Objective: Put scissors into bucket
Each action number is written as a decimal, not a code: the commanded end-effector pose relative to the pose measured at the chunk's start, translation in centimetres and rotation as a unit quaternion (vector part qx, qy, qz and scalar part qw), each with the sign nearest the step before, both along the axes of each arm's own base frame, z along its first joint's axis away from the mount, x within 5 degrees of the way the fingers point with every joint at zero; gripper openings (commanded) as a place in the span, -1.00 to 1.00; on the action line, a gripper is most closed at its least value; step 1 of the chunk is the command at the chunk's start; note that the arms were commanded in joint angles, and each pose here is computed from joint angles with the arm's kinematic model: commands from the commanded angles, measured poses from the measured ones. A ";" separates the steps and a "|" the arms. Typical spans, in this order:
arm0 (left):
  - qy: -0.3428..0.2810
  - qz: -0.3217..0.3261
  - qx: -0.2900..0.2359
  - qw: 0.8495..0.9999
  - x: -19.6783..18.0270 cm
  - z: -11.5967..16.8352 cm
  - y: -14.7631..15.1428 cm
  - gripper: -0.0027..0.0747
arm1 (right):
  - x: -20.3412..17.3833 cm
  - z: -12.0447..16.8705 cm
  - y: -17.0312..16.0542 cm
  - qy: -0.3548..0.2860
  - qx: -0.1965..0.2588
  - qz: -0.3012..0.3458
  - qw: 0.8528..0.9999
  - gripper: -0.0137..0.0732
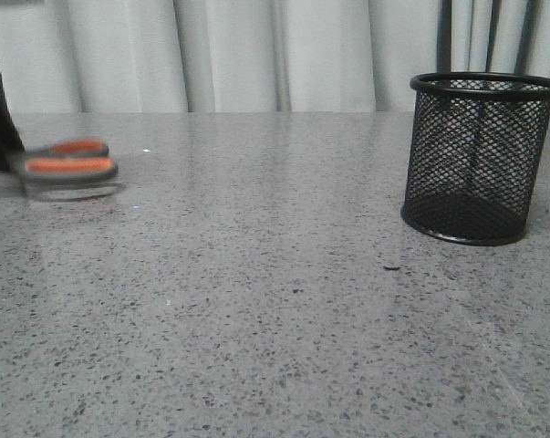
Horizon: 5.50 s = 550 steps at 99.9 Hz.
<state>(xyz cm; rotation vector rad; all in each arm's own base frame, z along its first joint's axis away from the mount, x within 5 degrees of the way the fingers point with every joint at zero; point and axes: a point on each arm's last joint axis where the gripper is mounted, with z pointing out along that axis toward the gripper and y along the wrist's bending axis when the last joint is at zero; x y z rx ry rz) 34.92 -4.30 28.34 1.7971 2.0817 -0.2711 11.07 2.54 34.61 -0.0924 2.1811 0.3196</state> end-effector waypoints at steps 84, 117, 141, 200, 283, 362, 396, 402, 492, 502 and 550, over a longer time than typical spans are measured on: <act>-0.260 -0.111 -0.163 0.945 -17.4 19.0 -11.6 -0.96 | 4.6 5.3 5.0 -0.094 0.314 0.209 0.921 0.19; -0.261 -0.123 -0.207 0.935 -18.4 19.2 -14.1 -0.96 | 5.9 7.0 5.5 -0.089 0.325 0.250 0.908 0.19; -0.257 -0.125 -0.220 0.933 -18.3 18.9 -15.4 -0.96 | 6.3 7.3 5.6 -0.087 0.335 0.258 0.902 0.19; -0.238 -0.122 -0.236 0.934 -17.5 18.2 -16.7 -0.95 | 7.6 6.4 5.9 -0.080 0.335 0.283 0.895 -0.59; -0.185 0.151 -0.271 0.932 -13.0 19.6 -10.6 0.34 | 8.5 8.8 4.8 -0.100 0.200 0.224 0.949 -0.80; -0.267 0.383 -0.232 0.853 -15.8 23.4 2.5 0.34 | 5.5 13.1 1.1 0.006 -0.056 0.111 0.992 -0.80; -0.264 0.382 -0.238 0.853 -15.8 23.4 2.4 0.34 | 7.1 11.9 1.1 0.047 -0.061 0.114 0.990 -0.80; -0.262 0.381 -0.242 0.853 -15.8 23.4 2.4 0.34 | 8.0 11.4 1.2 0.060 -0.060 0.115 0.990 -0.80; -0.262 0.381 -0.243 0.853 -15.8 23.4 2.3 0.34 | 13.6 7.1 2.6 0.156 -0.061 0.144 0.975 -0.65; -0.262 0.381 -0.243 0.853 -15.8 23.4 2.3 0.34 | 13.5 7.1 2.5 0.160 -0.062 0.145 0.974 -0.39; -0.262 0.381 -0.243 0.853 -15.8 23.4 2.3 0.34 | 12.1 10.5 1.3 0.078 -0.116 0.106 0.984 -0.18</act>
